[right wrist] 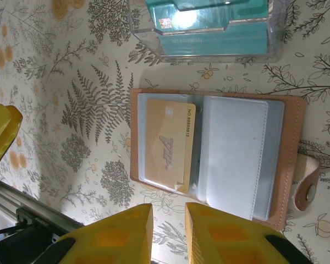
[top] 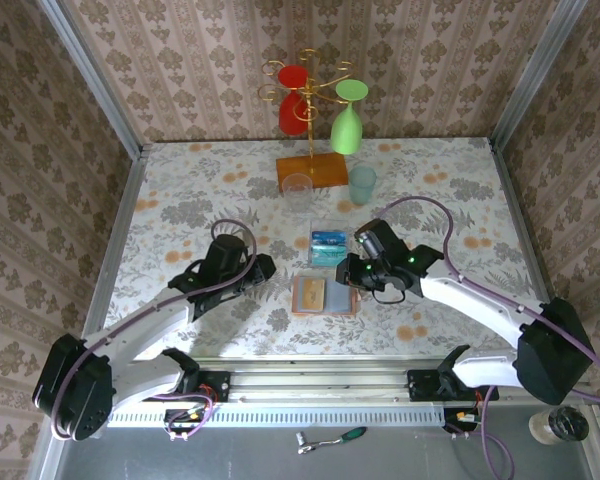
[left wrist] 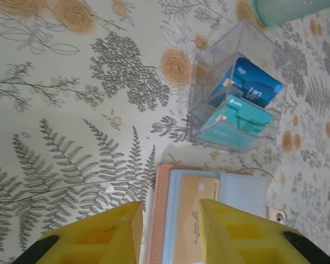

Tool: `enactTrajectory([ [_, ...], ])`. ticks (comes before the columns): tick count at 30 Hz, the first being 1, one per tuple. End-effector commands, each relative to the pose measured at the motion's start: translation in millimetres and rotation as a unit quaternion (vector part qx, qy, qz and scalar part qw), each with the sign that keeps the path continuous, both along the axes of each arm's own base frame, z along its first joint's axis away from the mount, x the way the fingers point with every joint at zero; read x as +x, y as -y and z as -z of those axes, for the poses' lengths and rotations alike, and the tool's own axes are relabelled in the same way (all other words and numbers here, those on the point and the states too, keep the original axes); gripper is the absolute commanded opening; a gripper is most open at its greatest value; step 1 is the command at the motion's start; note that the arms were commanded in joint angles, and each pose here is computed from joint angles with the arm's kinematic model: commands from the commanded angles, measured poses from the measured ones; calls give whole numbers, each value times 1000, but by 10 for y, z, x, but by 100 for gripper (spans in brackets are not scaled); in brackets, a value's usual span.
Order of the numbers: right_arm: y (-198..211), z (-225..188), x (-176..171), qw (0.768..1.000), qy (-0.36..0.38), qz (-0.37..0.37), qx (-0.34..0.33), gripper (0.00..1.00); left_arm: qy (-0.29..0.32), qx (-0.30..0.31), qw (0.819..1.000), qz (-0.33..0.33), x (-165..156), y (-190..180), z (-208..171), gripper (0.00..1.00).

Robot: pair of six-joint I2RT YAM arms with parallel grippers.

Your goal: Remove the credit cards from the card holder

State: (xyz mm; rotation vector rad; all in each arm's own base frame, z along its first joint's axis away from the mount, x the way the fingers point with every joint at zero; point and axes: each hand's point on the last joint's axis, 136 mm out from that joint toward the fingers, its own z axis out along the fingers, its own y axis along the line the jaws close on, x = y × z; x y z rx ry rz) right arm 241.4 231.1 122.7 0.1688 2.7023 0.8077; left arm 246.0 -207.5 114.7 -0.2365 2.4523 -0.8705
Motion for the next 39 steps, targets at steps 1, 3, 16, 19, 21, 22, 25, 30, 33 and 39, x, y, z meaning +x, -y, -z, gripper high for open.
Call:
enactTrajectory([
  [1, 93, 87, -80, 1000, -12, 16, -22, 23, 16, 23, 1000, -4, 71, -57, -72, 33],
  [3, 89, 99, -85, 1000, -13, 16, -24, 23, 9, 22, 1000, 5, 69, -17, -46, 33],
  [16, -88, 96, -48, 1000, -13, -2, -21, 23, -62, 12, 996, 62, -68, 201, 311, 32],
  [19, -151, 88, -32, 1000, -13, -9, -19, 24, -73, 7, 994, 84, -71, 289, 346, 32],
  [21, -175, 93, -33, 1000, -15, -13, -19, 24, -85, 8, 991, 106, -78, 356, 386, 32],
  [22, -184, 121, -44, 1000, -17, -15, -20, 24, -91, 12, 989, 118, -81, 387, 412, 32],
  [25, -199, 198, -76, 999, -26, -17, -17, 24, -118, 17, 983, 138, -117, 447, 535, 32],
  [30, -188, 326, -133, 999, -38, -19, -16, 24, -138, 4, 980, 145, -167, 548, 678, 29],
  [33, -211, 399, -151, 999, -46, -19, -9, 25, -136, 1, 980, 143, -190, 585, 697, 27],
  [39, -302, 536, -135, 998, -62, -28, -4, 27, -134, -2, 980, 147, -214, 665, 696, 22],
])
